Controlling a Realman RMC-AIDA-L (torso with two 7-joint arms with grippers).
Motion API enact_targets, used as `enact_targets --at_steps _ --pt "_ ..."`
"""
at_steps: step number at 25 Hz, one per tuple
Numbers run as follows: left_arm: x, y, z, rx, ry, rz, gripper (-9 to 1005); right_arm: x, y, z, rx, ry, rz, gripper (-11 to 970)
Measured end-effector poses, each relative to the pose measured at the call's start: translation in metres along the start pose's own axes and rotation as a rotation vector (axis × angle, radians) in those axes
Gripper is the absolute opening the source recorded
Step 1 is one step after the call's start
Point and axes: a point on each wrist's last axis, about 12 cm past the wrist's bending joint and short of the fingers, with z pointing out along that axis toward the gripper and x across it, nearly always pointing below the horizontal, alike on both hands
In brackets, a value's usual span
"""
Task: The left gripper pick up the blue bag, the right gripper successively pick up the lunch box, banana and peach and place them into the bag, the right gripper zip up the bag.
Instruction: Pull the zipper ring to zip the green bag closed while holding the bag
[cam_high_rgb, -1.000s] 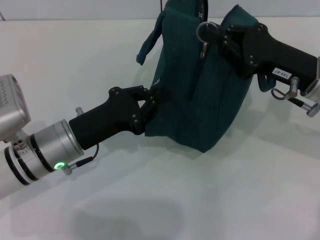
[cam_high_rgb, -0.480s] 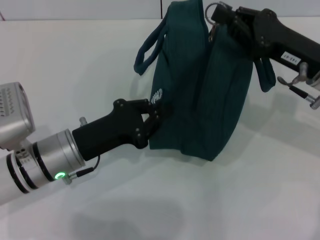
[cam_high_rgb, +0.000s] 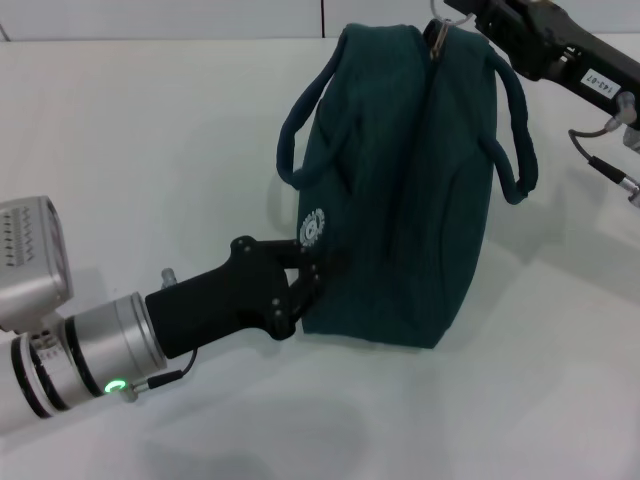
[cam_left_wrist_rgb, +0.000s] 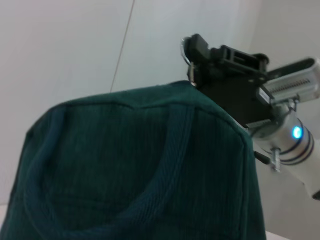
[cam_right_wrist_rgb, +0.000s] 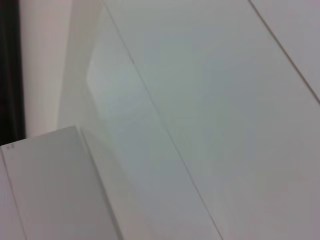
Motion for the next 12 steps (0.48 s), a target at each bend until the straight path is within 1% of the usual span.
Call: enact_targets --at_steps 6,12 --pt "0.002 -0.006 -0.003 0.057 0.022 0.002 81 0.002 -0.005 0.001 0.043 0.024 0.060 26" --pt "0.003 -0.011 -0.008 0.099 0.033 0.006 93 0.003 -0.007 0.001 0.057 0.030 0.070 26"
